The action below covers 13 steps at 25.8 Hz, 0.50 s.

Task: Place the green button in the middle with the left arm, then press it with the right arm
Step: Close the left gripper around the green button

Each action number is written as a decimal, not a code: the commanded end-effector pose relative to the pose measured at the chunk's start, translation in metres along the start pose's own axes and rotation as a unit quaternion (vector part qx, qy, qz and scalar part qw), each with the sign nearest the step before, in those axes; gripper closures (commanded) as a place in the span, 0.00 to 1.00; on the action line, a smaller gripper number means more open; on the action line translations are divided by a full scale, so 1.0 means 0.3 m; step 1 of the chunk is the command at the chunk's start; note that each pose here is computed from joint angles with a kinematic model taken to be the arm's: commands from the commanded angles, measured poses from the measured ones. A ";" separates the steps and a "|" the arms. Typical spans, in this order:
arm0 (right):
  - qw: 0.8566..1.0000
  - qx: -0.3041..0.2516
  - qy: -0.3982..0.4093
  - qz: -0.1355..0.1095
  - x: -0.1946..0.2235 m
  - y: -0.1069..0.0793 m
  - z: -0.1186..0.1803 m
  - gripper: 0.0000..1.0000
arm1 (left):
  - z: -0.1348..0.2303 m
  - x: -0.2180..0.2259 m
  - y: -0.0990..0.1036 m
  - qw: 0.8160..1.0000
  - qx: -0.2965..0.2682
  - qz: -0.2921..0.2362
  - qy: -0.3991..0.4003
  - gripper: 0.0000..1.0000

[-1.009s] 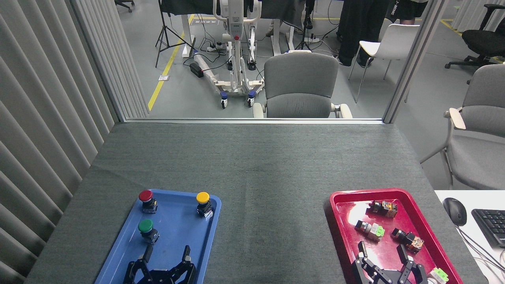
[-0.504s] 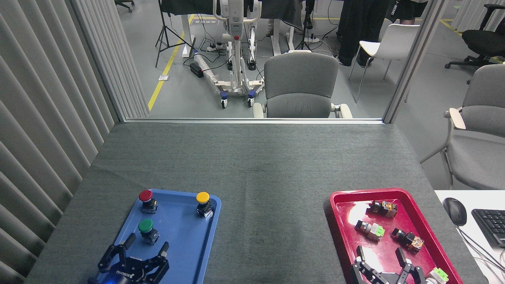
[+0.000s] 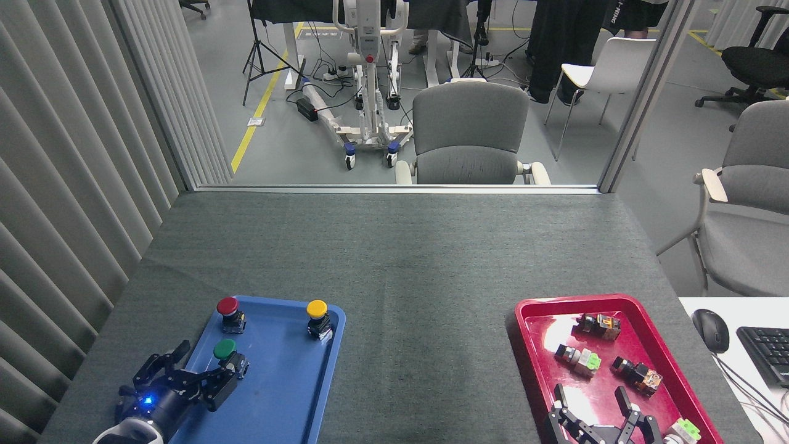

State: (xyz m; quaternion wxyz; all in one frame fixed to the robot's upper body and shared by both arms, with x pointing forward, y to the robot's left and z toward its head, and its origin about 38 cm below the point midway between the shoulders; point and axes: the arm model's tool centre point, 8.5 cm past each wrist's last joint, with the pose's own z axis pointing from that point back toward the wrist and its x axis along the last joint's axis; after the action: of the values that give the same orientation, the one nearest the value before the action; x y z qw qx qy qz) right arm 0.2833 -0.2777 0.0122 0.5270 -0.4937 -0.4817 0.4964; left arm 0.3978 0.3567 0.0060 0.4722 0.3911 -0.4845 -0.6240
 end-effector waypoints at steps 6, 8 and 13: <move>1.000 0.002 0.002 0.005 0.010 -0.009 -0.005 0.00 | -0.035 0.006 -0.018 1.000 -0.015 0.007 -0.022 0.01; 1.000 0.002 0.001 0.015 -0.012 -0.012 -0.004 0.00 | -0.039 0.020 -0.031 0.999 -0.022 0.006 -0.026 0.01; 1.000 -0.003 -0.001 0.018 -0.016 -0.020 -0.004 0.00 | -0.044 0.054 -0.058 0.999 -0.034 0.003 -0.040 0.09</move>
State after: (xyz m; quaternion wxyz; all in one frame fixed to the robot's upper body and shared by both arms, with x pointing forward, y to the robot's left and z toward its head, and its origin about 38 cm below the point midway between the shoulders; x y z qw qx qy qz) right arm 0.2845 -0.2809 0.0165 0.5202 -0.5002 -0.4736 0.5049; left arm 0.4044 0.3454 -0.0089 0.4695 0.3570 -0.4839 -0.6465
